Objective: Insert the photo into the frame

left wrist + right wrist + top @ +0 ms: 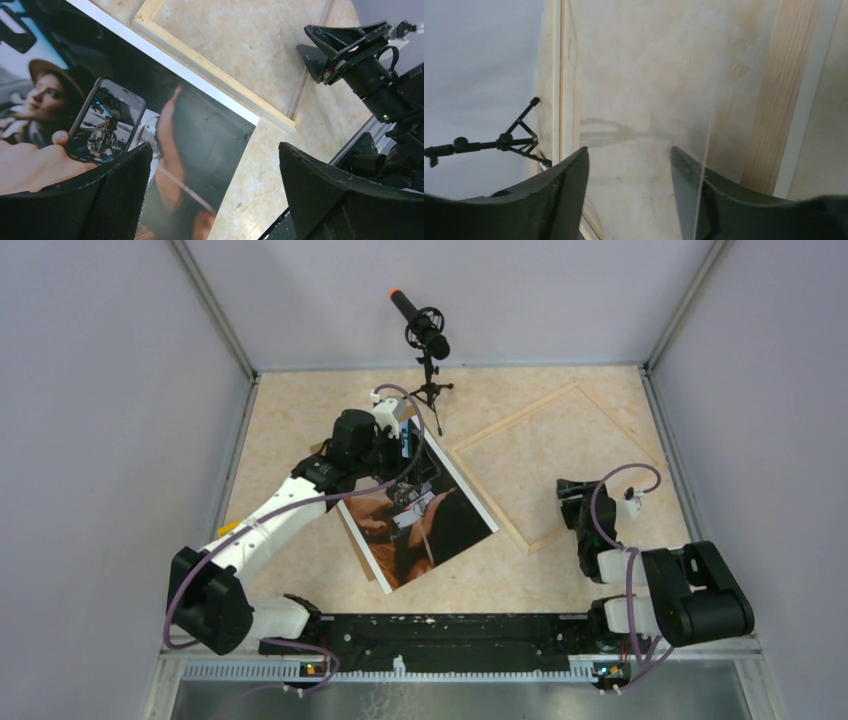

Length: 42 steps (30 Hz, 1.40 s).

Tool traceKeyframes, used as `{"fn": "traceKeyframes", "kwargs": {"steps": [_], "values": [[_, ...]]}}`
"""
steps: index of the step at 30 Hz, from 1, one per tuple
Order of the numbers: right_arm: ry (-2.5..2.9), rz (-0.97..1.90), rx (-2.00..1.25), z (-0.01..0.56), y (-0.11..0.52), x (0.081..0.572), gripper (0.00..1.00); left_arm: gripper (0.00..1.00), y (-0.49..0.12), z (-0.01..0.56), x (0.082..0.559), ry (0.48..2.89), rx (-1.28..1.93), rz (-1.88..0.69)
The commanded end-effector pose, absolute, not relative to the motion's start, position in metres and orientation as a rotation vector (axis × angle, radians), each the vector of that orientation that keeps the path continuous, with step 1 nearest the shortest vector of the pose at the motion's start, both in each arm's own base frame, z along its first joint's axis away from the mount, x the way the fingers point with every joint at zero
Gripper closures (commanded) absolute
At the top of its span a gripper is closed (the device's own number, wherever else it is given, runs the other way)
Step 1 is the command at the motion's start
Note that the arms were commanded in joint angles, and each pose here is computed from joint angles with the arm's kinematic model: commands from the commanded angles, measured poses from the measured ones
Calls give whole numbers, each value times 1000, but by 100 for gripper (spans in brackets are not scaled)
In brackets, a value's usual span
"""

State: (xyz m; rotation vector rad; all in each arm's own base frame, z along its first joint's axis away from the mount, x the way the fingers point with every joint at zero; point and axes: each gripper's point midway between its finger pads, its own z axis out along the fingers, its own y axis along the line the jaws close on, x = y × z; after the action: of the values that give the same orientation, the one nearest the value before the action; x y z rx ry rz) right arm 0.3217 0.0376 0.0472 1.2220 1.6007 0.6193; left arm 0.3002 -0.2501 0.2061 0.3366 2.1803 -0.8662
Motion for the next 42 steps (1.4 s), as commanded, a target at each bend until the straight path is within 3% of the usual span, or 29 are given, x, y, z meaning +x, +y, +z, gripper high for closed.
{"fn": "traceKeyframes", "kwargs": {"steps": [1, 4, 8, 27, 42], "values": [[1887, 494, 1137, 24, 51, 309, 34, 1, -255, 210, 305, 2142, 354, -877], [2060, 355, 1096, 18, 49, 300, 14, 1, -255, 209, 305, 2145, 354, -879], [2284, 212, 1049, 9, 45, 282, 1, 1, -254, 209, 306, 2148, 353, -873], [2716, 306, 667, 39, 76, 236, 1, 1, -252, 208, 308, 2155, 347, -871], [2713, 255, 761, 61, 65, 204, 1, 1, -251, 209, 308, 2154, 344, -866]]}}
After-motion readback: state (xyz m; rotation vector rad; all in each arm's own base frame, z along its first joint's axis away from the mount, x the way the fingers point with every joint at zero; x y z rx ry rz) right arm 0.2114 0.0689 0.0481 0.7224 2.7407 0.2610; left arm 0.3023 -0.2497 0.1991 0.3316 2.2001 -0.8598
